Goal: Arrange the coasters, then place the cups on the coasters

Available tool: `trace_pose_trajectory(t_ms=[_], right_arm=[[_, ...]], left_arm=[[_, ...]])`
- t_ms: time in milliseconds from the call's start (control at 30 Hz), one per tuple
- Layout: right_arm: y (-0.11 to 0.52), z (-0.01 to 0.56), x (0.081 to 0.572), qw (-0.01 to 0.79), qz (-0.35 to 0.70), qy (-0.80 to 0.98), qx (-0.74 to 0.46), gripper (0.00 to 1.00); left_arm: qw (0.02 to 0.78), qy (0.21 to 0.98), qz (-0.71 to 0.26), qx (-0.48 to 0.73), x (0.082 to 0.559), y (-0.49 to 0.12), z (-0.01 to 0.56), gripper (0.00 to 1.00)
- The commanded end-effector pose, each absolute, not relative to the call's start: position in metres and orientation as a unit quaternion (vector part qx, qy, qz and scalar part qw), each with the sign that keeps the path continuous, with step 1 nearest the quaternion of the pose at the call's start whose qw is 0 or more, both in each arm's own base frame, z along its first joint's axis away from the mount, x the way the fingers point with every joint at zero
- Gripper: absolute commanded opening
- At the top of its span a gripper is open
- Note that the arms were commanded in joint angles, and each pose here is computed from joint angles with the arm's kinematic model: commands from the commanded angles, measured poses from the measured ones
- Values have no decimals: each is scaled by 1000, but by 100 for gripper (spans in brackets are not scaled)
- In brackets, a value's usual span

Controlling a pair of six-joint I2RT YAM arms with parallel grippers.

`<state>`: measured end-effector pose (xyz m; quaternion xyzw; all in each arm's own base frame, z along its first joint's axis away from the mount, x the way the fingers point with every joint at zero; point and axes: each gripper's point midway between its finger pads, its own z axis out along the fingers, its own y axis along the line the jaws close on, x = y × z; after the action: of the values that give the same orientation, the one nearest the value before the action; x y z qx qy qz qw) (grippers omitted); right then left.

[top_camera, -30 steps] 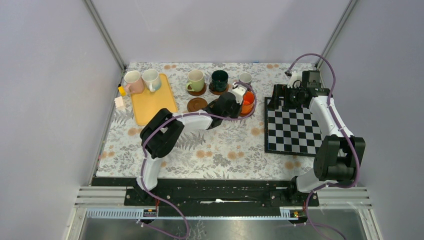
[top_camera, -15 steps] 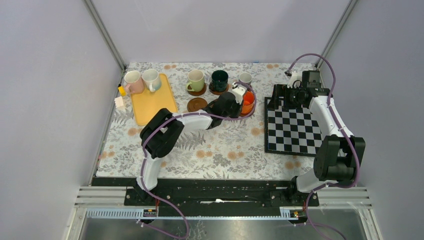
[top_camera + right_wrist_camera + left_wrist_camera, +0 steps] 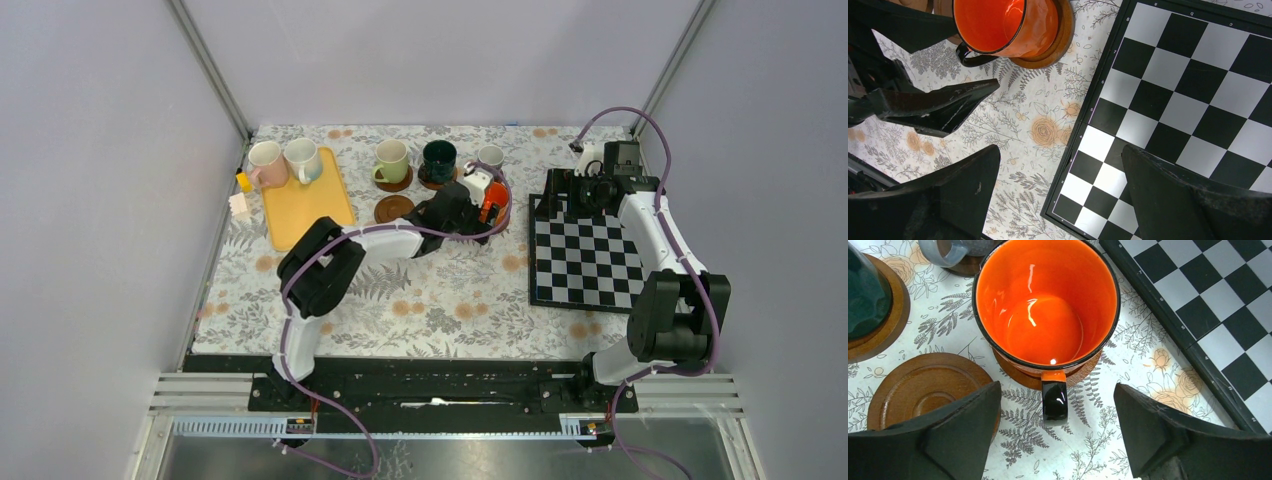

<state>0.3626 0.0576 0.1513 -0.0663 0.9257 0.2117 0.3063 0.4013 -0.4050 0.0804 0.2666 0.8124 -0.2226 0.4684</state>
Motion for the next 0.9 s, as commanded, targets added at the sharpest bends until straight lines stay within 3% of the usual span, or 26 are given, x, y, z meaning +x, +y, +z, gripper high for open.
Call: trace_pose_trajectory(t_ms=[0,433,667,867], right_arm=[[60,163,369,325,217,917,-79,98],[63,167,366,324,226,914,-89,98],[65,166,366,320,232,914,-93,98],[65,172,364,329,232,910,-98,98]], left_arm=[[517,780,-245,254,406,-406,142,96],[495,787,-249,271,372,-358,200,99],[456,816,-262,240,362,-303,217,99],[475,830,-251,147,376,-223,248,99]])
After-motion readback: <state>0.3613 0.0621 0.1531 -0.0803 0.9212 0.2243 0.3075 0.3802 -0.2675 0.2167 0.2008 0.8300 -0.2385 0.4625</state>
